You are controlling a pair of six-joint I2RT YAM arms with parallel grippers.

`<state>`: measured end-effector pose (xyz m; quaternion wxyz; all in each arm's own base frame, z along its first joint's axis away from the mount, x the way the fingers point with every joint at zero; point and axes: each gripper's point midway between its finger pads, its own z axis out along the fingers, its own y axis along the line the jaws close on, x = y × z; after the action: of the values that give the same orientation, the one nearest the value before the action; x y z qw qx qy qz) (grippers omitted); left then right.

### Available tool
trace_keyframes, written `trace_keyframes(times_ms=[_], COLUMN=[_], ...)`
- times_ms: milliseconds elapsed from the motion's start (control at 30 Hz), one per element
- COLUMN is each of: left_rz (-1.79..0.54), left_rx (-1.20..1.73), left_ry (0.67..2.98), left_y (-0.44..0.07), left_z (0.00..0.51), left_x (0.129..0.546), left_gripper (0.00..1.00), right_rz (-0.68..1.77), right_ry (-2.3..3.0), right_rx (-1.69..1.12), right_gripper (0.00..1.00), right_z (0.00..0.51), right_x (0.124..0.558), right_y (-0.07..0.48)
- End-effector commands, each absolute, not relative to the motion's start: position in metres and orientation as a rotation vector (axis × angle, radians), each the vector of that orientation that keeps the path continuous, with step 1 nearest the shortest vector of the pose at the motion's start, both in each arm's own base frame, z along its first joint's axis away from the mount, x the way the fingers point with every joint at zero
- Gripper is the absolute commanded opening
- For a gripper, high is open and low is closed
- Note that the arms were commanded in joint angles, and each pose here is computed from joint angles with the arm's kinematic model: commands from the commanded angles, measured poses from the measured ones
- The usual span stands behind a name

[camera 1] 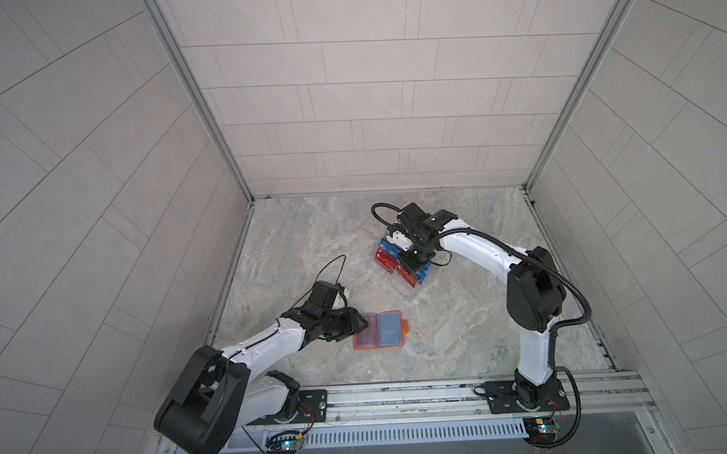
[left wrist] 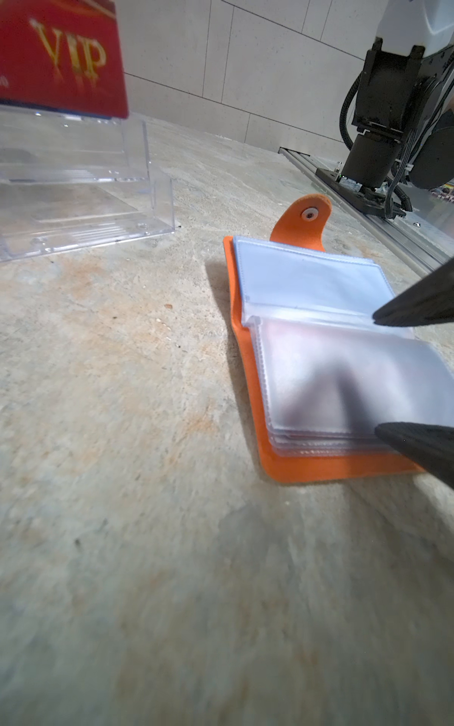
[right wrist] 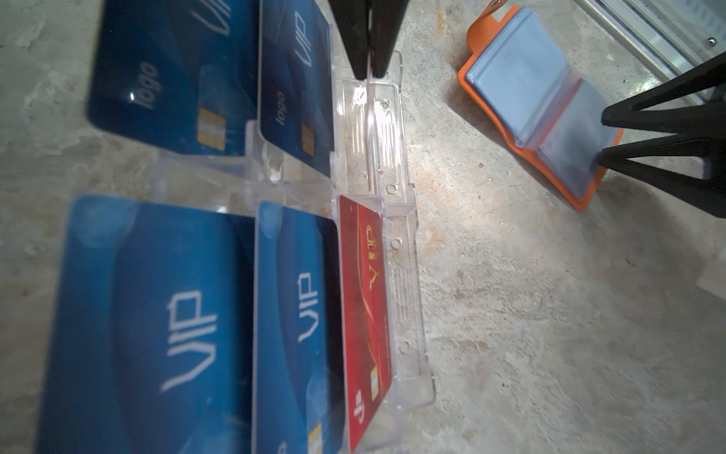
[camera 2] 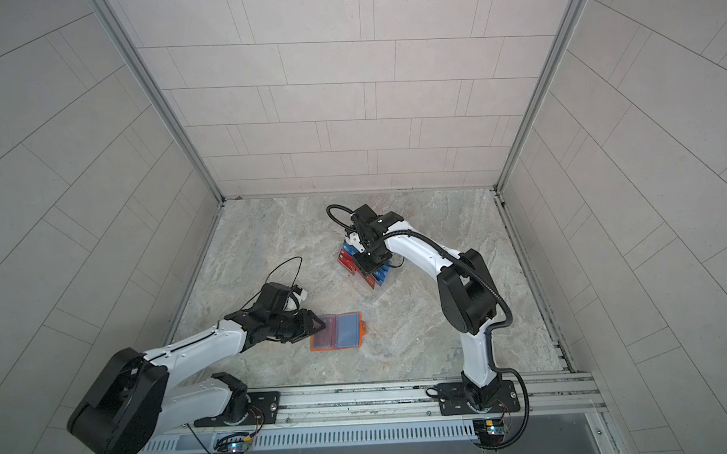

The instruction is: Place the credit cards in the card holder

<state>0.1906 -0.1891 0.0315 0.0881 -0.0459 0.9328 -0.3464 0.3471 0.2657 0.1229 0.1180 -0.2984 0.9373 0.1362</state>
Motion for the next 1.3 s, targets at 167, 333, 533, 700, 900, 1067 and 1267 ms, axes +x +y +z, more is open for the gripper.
trace_keyframes(times_ms=[167, 333, 533, 700, 900, 1067, 1267], left_rz=[-1.003, -1.012, -1.013, -1.014, -1.002, -1.009, -1.020], left_rx=[-0.152, -0.169, -0.205, -0.201, -0.201, -0.198, -0.194], left_ry=[2.790, 2.789, 2.785, 2.787, 2.790, 2.789, 2.787], left_y=[-0.184, -0.185, -0.183, -0.185, -0.183, -0.184, -0.185], left_z=[0.030, 0.029, 0.023, 0.023, 0.022, 0.023, 0.024], left_x=[0.188, 0.186, 0.185, 0.183, 0.182, 0.181, 0.182], left_gripper=[0.46, 0.45, 0.45, 0.45, 0.45, 0.45, 0.45], right_rz=[0.809, 1.032, 1.126, 1.226, 1.199, 1.202, 1.249], right_ry=[2.647, 2.656, 2.726, 2.748, 2.795, 2.816, 2.836], right_rx=[-0.724, -0.576, -0.465, -0.411, -0.381, -0.331, -0.270], right_gripper=[0.00, 0.00, 0.00, 0.00, 0.00, 0.00, 0.00], right_z=[0.178, 0.163, 0.119, 0.097, 0.079, 0.070, 0.063], right_x=[0.313, 0.286, 0.250, 0.232, 0.226, 0.220, 0.215], right_y=[0.292, 0.312, 0.335, 0.354, 0.349, 0.343, 0.342])
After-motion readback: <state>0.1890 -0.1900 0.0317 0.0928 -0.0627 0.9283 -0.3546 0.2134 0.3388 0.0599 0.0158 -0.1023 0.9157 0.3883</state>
